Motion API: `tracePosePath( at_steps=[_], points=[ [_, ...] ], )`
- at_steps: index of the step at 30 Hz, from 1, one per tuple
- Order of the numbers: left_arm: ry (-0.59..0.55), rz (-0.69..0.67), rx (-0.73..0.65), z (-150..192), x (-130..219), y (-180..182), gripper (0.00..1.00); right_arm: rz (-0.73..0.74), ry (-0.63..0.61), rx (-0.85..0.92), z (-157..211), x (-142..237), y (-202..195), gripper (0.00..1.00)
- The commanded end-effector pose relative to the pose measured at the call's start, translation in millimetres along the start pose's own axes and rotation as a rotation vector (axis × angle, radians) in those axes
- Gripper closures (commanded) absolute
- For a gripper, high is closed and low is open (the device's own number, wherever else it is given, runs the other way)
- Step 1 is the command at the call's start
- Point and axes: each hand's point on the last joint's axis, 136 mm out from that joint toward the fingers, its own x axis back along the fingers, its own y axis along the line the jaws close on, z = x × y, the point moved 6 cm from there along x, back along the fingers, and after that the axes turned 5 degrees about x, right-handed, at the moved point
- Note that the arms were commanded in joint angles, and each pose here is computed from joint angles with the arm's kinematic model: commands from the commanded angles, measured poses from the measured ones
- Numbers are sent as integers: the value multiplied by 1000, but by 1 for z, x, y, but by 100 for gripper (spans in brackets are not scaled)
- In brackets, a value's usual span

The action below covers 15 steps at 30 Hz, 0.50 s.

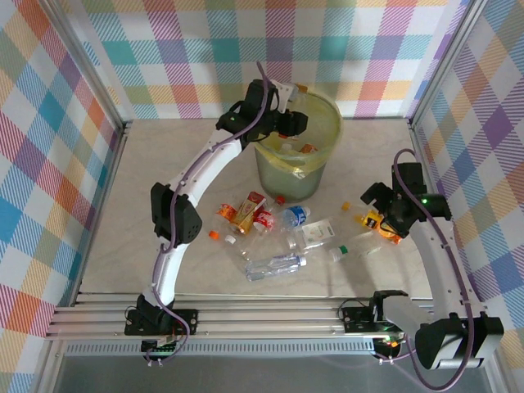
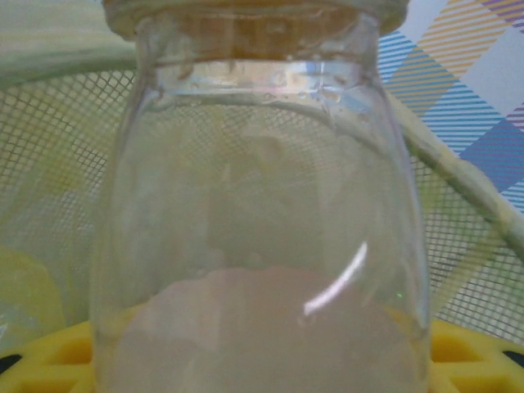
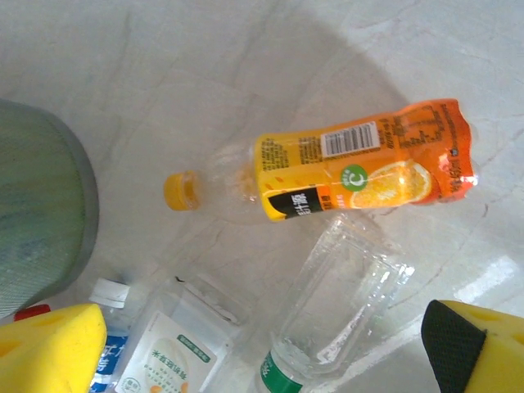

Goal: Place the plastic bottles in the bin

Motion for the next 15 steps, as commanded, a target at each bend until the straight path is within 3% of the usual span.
tracePosePath(
  at_steps=[1, 10, 15],
  points=[
    [-14, 20, -19, -7, 0, -8, 63, 69, 40, -46, 9, -4, -12, 0],
    [19, -7, -12, 5, -12, 1, 30, 9, 33, -85, 15, -3, -11, 0],
    [11, 3, -5, 3, -11, -1, 23, -103, 44, 20, 14, -12, 4, 0]
  ],
)
